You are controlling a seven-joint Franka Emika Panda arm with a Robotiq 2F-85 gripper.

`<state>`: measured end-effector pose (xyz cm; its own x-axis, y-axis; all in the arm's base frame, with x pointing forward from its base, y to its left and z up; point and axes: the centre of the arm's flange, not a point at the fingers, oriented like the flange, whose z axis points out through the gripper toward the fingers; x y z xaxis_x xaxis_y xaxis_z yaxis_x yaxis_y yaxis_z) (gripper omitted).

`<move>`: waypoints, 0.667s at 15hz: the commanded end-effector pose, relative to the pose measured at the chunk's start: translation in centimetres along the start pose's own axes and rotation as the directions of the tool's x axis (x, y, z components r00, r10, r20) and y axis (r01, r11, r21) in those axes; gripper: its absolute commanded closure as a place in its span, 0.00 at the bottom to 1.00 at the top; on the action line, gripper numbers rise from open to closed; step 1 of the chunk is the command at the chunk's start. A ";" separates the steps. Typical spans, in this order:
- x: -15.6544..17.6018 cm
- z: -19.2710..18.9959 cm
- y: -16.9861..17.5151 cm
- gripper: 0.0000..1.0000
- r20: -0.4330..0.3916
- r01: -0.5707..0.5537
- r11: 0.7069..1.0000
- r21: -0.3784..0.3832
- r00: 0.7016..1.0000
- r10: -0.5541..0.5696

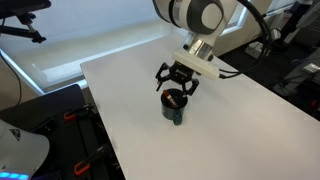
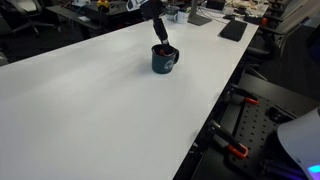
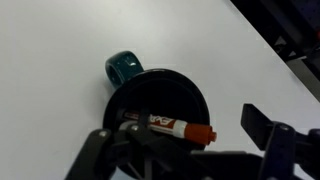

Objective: Remove the marker from the mug

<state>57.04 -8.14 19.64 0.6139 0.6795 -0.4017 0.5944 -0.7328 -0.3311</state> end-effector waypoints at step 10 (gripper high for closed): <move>1.3 -0.7 -0.5 0.00 0.027 0.028 0.999 -0.019 0.999 -0.028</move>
<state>57.20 -7.38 19.66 0.6053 0.6883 -0.3998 0.6046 -0.7243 -0.3315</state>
